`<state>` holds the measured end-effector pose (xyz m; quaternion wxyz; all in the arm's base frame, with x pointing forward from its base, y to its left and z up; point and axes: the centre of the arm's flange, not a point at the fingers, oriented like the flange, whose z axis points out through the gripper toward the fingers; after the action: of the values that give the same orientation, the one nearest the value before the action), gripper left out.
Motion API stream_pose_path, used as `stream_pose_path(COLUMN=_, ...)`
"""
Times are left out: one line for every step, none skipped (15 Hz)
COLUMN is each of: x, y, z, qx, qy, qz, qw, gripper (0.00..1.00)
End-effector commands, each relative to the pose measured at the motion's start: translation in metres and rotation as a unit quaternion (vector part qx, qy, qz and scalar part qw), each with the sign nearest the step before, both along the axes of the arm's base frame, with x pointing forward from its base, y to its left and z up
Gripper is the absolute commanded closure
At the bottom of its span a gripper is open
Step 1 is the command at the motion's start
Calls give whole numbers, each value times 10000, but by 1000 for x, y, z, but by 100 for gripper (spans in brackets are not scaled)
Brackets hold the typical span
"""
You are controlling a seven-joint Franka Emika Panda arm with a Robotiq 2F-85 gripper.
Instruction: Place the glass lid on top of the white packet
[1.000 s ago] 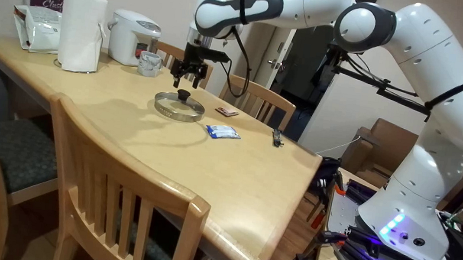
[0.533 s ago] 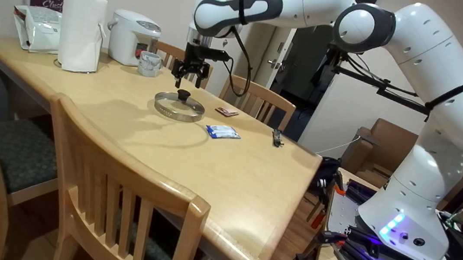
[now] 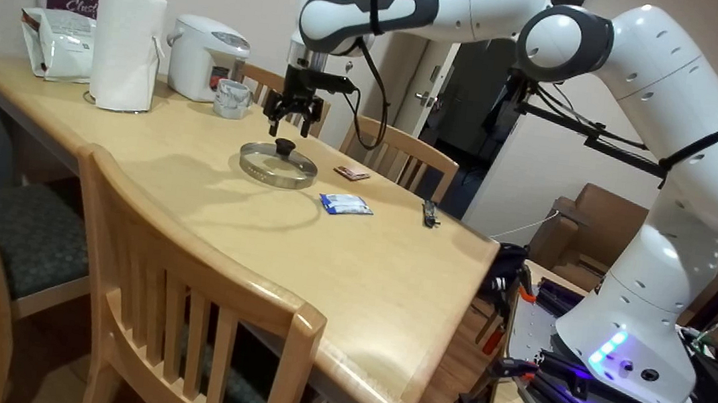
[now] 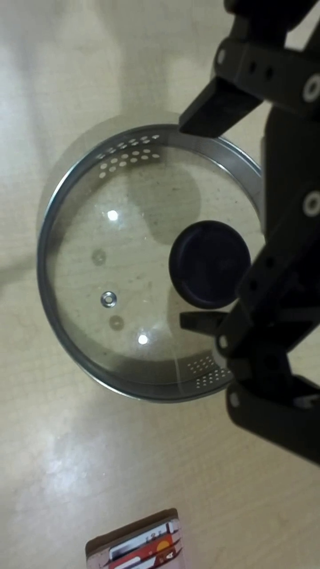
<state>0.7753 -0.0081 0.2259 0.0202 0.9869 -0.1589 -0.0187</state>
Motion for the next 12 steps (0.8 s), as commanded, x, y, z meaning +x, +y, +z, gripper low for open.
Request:
stream_pose_path(x=2, y=1, z=0, qx=26, qy=-73, qz=1, qw=10000, gripper=0)
stream_pose_path(x=2, y=2, z=0, qx=27, qy=-94, qz=8, qw=10000, gripper=0)
stream_pose_path(x=2, y=2, z=-1, qx=26, qy=-89, qz=10, qw=10000, gripper=0)
stream_pose_path(x=2, y=2, z=-1, qx=26, qy=-88, qz=11, qw=10000, gripper=0)
stream_pose_path(x=2, y=2, z=-1, qx=25, qy=-88, qz=11, qw=10000, gripper=0)
stream_pose_path(x=2, y=2, z=-1, qx=25, qy=-88, qz=11, qw=10000, gripper=0)
stream_pose_path(x=3, y=3, z=1, qx=-18, qy=-118, qz=-18, qw=9999, gripper=0)
stream_pose_path(x=5, y=6, z=1, qx=-124, qy=-196, qz=-77, qw=9997, gripper=0)
stream_pose_path(x=8, y=7, z=-1, qx=-196, qy=-196, qz=-98, qw=9996, gripper=0)
stream_pose_path(x=12, y=7, z=-11, qx=-272, qy=-156, qz=-136, qw=9994, gripper=0)
stream_pose_path(x=13, y=7, z=-14, qx=-367, qy=-172, qz=-246, qw=9989, gripper=0)
stream_pose_path(x=14, y=5, z=-18, qx=-386, qy=-58, qz=-292, qw=9988, gripper=0)
